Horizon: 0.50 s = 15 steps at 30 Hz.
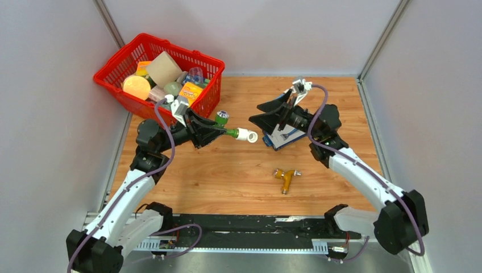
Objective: Install the water faucets
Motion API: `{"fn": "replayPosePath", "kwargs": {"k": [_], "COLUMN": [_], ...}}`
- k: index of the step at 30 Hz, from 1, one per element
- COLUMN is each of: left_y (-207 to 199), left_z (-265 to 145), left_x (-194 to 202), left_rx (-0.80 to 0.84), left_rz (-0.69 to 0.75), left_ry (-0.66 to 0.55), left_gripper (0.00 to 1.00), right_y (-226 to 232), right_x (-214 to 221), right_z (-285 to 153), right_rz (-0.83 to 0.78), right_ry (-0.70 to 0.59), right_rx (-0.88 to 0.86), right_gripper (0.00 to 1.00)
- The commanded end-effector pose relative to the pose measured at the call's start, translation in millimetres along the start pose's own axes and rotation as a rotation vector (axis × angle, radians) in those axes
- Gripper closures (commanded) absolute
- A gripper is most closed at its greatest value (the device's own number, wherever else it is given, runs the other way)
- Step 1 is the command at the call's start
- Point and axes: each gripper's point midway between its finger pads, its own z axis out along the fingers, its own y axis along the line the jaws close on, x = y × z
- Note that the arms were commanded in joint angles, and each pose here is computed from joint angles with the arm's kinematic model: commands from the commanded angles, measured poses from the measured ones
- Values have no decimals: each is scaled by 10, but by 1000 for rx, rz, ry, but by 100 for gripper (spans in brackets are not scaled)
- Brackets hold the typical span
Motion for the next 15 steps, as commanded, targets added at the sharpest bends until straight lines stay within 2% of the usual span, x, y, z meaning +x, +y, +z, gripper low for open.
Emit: {"fn": "replayPosePath", "kwargs": {"k": [1, 6, 12, 15], "left_y": [-97, 22, 40, 69], "left_z": [21, 31, 64, 80], "left_x": [-232, -194, -161, -131], "left_rx": [31, -30, -24, -30], "left_rz": [-105, -223, -377, -456], "left_ry": [-78, -61, -42, -32], "left_gripper": [100, 100, 100, 100], "right_y": [11, 237, 426, 692], "right_x": [-187, -164, 110, 186], "right_z": [-194, -398, -464, -506], "right_rz": [-372, -616, -907, -1064], "right_ry": [-68, -92, -36, -102], "right_rx": [61, -3, -90, -165], "right_gripper": [0, 0, 0, 0]}}
